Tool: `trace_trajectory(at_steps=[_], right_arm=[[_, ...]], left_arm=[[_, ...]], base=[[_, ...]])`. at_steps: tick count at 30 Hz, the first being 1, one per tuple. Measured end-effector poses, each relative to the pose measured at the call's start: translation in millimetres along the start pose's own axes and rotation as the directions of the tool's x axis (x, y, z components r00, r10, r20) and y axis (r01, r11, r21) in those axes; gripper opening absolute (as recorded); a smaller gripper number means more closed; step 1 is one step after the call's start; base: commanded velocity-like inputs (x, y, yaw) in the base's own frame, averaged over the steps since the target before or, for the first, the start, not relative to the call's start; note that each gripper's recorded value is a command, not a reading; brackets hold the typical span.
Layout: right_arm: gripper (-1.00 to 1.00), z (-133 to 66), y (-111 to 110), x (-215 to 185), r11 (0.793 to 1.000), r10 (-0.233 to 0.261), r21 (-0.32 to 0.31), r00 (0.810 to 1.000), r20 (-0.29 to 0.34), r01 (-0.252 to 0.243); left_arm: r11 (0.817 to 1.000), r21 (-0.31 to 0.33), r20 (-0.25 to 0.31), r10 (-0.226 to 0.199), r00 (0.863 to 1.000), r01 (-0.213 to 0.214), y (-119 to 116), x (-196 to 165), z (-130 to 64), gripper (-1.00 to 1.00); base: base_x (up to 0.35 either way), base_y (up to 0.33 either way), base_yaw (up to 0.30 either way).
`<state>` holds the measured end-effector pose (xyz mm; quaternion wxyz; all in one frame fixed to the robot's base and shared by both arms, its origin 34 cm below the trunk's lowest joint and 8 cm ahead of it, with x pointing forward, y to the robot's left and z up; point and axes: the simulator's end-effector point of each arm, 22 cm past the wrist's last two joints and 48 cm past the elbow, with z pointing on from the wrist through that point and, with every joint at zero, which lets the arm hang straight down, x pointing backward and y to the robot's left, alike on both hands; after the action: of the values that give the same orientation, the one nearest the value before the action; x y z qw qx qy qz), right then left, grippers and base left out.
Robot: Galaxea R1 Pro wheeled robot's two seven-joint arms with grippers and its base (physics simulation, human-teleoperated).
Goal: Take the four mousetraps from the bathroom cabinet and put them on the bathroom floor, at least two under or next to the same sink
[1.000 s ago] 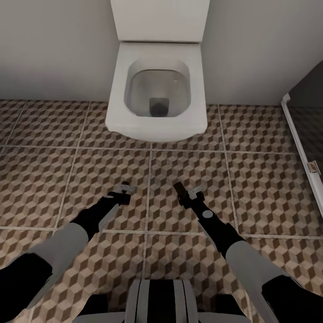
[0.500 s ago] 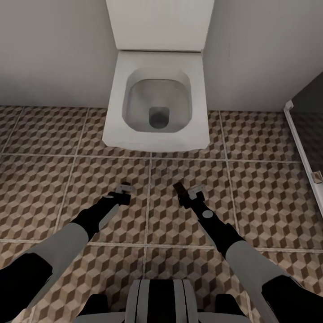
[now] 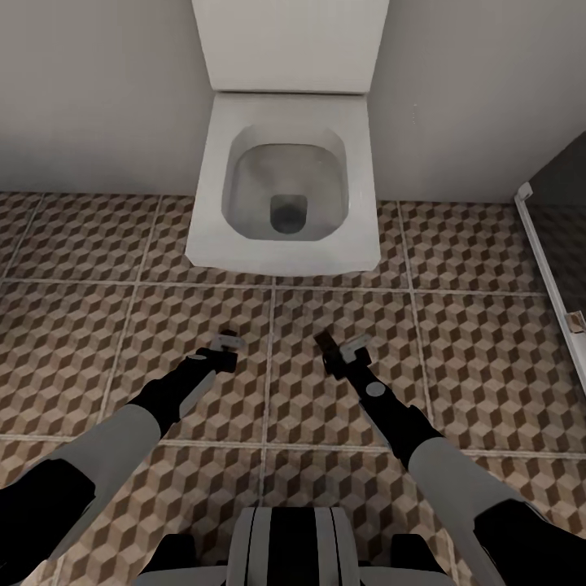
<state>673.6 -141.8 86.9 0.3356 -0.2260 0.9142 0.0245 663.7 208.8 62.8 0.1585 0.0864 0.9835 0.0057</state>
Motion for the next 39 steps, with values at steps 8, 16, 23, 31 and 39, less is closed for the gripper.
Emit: trace_trajectory(at_steps=[8,16,23,31,39], right_arm=[[-1.0,-0.1,16.9,14.0,0.998,-0.069,0.004,0.997,-0.036,0.069],[-1.0,-0.4,20.0,17.9,0.996,-0.083,0.001,0.995,-0.045,0.084],[-1.0,-0.6,20.0,20.5,0.996,-0.085,0.0,0.995,-0.051,0.085],[-1.0,-1.6,21.1,30.0,0.996,-0.086,-0.004,0.994,-0.07,0.086],[-1.0,-1.9,20.7,32.5,0.996,-0.087,-0.004,0.993,-0.076,0.087]], left_arm=[[1.0,0.01,0.002,0.003,1.0,-0.003,-8.1,-1.1,-0.4,-1.0],[1.0,0.011,0.001,0.004,1.0,-0.004,-8.6,-1.0,-0.4,-1.0],[1.0,0.01,-0.001,0.004,1.0,-0.004,-8.5,0.5,-0.2,-1.0],[1.0,0.01,-0.002,0.004,1.0,-0.004,-8.5,0.8,-0.2,-1.0],[1.0,-0.007,-0.028,0.005,1.0,-0.005,-1.2,15.7,3.6,-1.0]], base=[[0.0,0.0,0.0],[0.0,0.0,0.0],[0.0,0.0,0.0],[0.0,0.0,0.0],[0.0,0.0,0.0]])
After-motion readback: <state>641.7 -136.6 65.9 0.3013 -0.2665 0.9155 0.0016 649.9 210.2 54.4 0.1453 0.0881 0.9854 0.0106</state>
